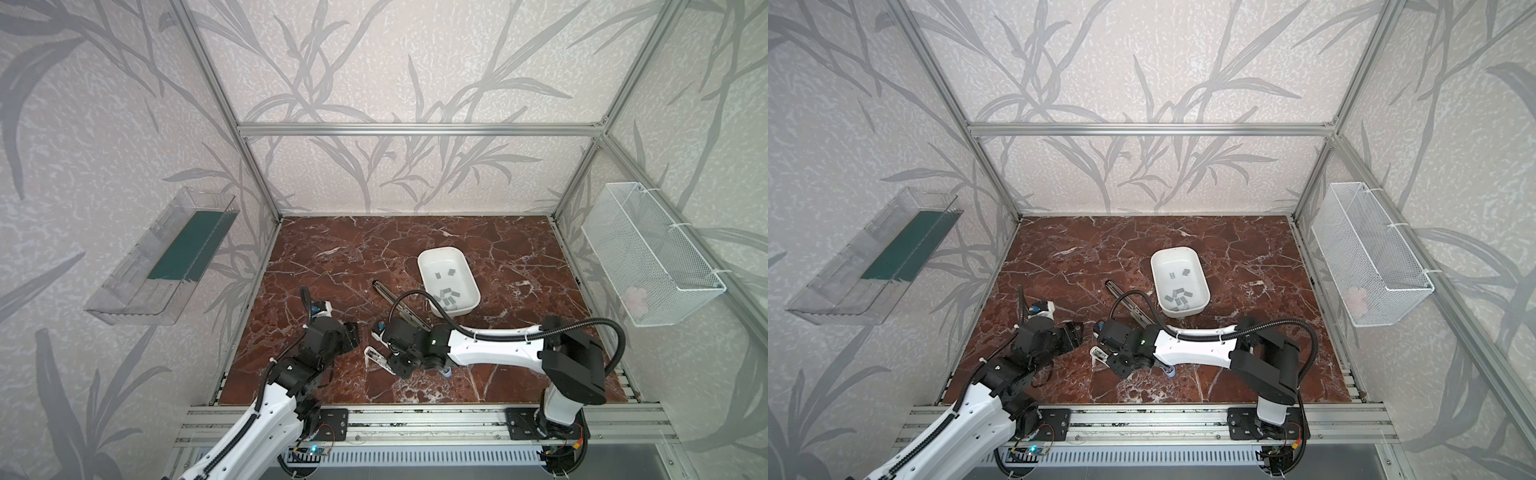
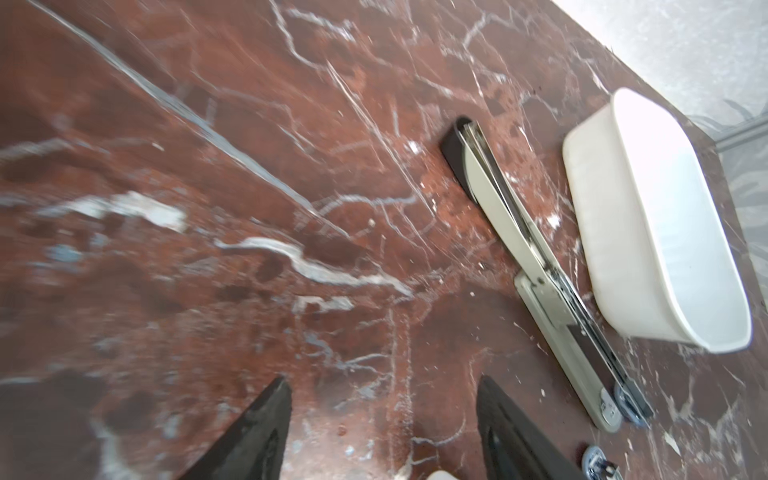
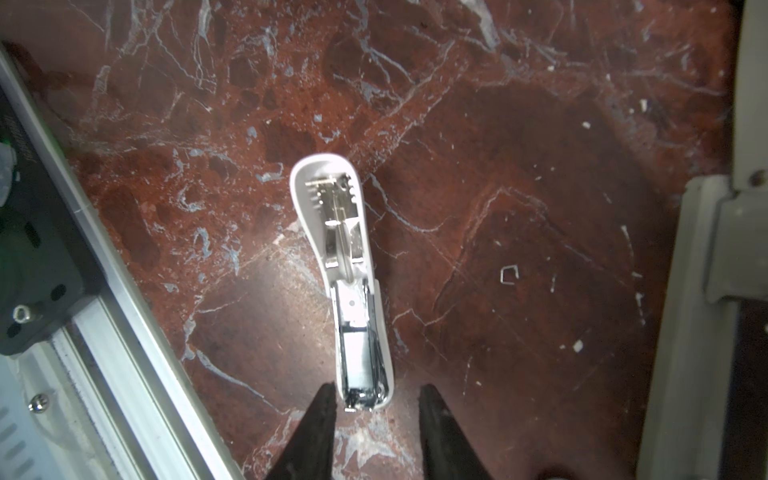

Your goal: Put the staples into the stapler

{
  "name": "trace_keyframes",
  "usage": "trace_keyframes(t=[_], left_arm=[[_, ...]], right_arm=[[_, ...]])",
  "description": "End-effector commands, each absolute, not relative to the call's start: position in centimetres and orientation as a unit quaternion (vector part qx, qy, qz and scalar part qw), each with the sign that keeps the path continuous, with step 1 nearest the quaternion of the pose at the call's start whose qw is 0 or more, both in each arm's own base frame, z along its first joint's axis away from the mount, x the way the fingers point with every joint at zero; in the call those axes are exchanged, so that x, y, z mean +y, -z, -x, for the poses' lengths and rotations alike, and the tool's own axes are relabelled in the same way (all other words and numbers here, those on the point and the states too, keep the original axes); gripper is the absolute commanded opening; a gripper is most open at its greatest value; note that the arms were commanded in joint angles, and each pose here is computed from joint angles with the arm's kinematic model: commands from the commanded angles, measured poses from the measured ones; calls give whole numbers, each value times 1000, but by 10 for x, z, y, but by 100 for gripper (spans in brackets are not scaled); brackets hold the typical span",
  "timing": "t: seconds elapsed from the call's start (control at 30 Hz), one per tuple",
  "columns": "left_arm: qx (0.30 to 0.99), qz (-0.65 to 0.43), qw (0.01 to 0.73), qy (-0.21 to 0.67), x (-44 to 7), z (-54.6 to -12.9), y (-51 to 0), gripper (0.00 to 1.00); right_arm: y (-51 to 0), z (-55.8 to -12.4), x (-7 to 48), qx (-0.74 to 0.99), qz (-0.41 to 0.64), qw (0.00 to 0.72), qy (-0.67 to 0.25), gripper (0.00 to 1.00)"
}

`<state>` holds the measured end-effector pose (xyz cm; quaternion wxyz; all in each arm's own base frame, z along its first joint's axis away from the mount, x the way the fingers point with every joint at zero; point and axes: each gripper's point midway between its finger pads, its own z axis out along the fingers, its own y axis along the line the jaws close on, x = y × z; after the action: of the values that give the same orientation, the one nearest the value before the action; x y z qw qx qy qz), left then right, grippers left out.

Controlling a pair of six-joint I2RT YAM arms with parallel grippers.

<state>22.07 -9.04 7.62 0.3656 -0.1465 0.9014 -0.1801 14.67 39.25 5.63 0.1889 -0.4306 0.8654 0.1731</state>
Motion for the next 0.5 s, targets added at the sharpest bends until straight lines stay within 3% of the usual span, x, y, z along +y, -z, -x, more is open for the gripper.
trace_keyframes(t=[0.0,0.47], left_arm=[[889,146,380,209,-113,-225,-77,71],[892,111,375,225,-142,-225,-64,72]], right_arm=[[-75,-140,398,846,441,214,-210,38],[-60,-135,401,814,462,263,-232,39]])
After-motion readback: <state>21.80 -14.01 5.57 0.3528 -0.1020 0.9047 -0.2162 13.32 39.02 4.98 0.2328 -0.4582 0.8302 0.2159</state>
